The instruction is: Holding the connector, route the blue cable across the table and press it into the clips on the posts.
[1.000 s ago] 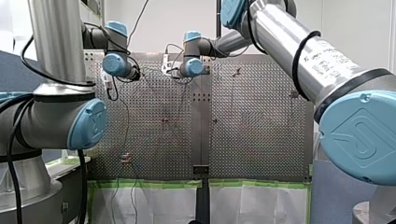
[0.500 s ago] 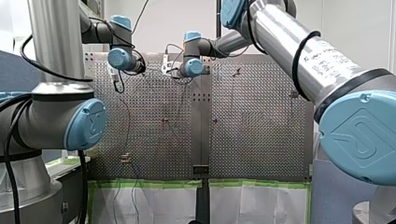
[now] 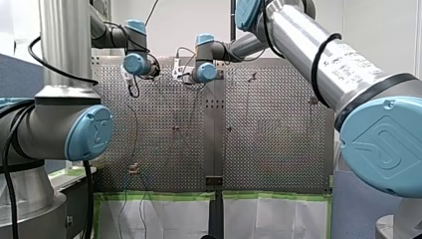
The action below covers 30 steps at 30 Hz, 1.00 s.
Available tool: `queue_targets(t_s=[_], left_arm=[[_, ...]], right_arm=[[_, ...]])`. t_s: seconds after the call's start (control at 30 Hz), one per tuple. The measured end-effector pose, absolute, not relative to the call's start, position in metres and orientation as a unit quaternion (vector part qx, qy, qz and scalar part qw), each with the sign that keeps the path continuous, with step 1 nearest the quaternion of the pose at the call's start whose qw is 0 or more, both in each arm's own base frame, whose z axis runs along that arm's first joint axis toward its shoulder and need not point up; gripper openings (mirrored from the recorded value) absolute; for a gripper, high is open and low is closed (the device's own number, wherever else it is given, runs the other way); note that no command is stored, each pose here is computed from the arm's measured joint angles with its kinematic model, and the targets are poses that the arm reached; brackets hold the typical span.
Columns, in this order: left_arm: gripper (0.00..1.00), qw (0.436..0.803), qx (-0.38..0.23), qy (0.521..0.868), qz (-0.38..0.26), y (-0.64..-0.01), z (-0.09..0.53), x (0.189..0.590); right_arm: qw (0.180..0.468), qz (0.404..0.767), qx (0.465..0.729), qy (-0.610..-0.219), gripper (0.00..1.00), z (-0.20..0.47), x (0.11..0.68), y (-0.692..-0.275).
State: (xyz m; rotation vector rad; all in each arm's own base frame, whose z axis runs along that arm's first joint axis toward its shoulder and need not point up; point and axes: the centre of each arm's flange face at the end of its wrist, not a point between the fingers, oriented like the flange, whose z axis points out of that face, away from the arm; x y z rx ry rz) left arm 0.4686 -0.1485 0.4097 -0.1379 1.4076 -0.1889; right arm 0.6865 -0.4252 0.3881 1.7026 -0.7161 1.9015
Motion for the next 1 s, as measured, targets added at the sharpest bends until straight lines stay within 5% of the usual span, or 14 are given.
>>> queue_targets(t_s=[1.0], left_arm=[[1.00,0.757,-0.055,0.650,-0.035,-0.153,0.405,0.529]], right_arm=[[0.244,0.694,0.623,-0.264,0.00,0.385,0.684,-0.430]])
